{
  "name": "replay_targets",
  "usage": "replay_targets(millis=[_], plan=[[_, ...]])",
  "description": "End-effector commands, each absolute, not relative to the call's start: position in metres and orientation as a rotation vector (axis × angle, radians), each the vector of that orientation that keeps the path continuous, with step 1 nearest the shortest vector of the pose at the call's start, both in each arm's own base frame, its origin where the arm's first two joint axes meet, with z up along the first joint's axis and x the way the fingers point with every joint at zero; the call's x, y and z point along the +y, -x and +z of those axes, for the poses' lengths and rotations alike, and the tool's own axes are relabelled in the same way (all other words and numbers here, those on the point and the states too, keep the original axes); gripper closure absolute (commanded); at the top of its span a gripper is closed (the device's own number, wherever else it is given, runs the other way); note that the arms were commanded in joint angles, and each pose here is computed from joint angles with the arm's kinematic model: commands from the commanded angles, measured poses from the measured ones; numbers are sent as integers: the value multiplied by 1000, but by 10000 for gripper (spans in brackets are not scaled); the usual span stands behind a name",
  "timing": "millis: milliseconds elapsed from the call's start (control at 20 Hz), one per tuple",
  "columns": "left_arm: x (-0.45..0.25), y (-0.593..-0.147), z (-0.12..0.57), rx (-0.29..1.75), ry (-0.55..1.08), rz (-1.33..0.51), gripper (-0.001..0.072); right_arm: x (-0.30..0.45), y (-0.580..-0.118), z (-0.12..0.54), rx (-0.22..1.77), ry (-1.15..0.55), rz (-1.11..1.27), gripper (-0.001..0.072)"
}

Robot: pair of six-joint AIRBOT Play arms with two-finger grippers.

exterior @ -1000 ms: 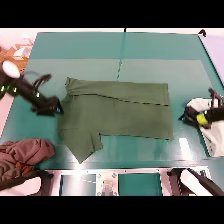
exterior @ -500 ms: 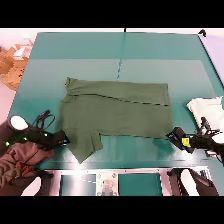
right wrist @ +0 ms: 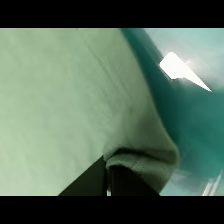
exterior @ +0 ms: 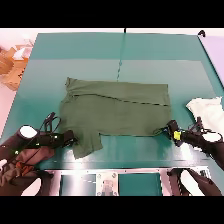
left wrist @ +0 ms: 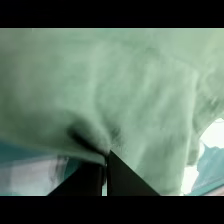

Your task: Fold the shirts.

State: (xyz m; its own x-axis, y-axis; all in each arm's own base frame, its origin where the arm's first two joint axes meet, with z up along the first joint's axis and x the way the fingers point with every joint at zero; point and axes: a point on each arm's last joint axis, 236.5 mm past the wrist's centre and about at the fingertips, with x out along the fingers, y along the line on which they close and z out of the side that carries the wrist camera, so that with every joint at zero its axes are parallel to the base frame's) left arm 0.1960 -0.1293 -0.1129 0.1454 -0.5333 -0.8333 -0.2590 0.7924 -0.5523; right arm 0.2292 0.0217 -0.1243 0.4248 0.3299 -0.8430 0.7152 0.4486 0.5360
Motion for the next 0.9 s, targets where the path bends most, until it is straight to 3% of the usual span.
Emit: replay_targets(millis=[0,150,400,600,850], plan=[[-135,-200,-89,1463,603,-317,682,29,-247,-113,1152,-1080,-233,695],[-117,-194,-62,1567,437,-333,682,22,-249,-91,1212,-964,-183,697],[-121,-209,-3,1554,385,-412,682,-11,-242,-53,1292,-765,-242,697],[-126,-242,37,1434,374,-442,683,-15,-272,-20,1200,-767,-210,697],[-126,-322,62,1291,343,-442,682,-19,-351,22,1053,-802,-132,697]])
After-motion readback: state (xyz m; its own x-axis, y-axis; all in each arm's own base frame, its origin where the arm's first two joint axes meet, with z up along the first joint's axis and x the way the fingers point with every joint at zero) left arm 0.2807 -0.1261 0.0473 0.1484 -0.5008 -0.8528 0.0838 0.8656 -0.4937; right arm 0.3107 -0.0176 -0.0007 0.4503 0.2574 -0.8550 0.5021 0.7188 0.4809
